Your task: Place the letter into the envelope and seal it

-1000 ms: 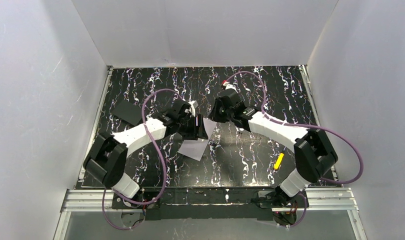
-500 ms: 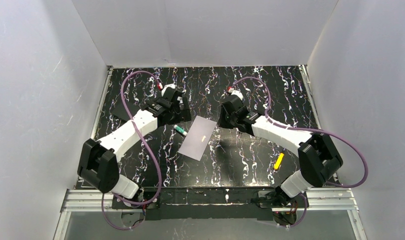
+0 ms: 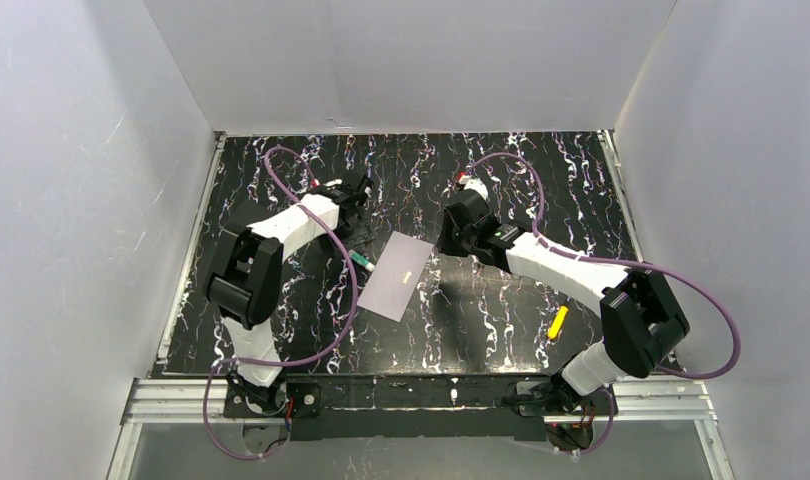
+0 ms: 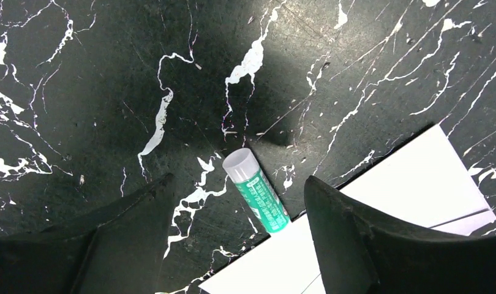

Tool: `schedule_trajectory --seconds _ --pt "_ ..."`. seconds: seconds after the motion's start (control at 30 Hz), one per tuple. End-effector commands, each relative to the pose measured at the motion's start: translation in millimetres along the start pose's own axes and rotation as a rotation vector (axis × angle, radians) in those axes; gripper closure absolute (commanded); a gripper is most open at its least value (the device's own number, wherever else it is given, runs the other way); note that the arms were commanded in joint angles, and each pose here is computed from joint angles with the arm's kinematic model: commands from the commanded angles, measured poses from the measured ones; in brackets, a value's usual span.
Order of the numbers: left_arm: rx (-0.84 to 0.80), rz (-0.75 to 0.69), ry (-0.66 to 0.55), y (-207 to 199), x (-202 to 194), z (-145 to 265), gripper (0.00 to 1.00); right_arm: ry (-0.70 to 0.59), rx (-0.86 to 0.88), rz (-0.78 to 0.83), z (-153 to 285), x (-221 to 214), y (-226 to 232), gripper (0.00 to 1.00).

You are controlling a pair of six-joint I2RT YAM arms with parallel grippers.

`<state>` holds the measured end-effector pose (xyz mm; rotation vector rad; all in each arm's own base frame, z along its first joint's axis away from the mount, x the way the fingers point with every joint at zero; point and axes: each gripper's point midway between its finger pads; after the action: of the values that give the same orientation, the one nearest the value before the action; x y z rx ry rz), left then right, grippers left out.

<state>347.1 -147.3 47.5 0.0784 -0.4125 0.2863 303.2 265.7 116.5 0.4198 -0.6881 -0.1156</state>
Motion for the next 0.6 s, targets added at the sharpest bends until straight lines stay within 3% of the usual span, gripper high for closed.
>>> schedule_trajectory --seconds 0.0,0.17,0.57 --pt "0.040 0.065 -0.025 1 11 5 0.28 -0.023 -0.020 0.002 1 5 -6 0.75" --pt "0.046 0.137 0.032 5 -8 6 0.30 -0.019 -0.027 0.001 0 3 -8 0.75" --pt "0.046 0.195 0.109 -6 -33 -8 0.48 -0.007 -0.035 -0.007 0 -2 -12 0.76"
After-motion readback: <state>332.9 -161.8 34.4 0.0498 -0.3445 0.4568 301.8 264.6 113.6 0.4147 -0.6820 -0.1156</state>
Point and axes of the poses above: each gripper's point midway between its finger pads, its own z axis back along the fingers, its own y axis along the line the jaws close on, x = y × z, and after that the axes turned 6 degrees about -z, right-handed
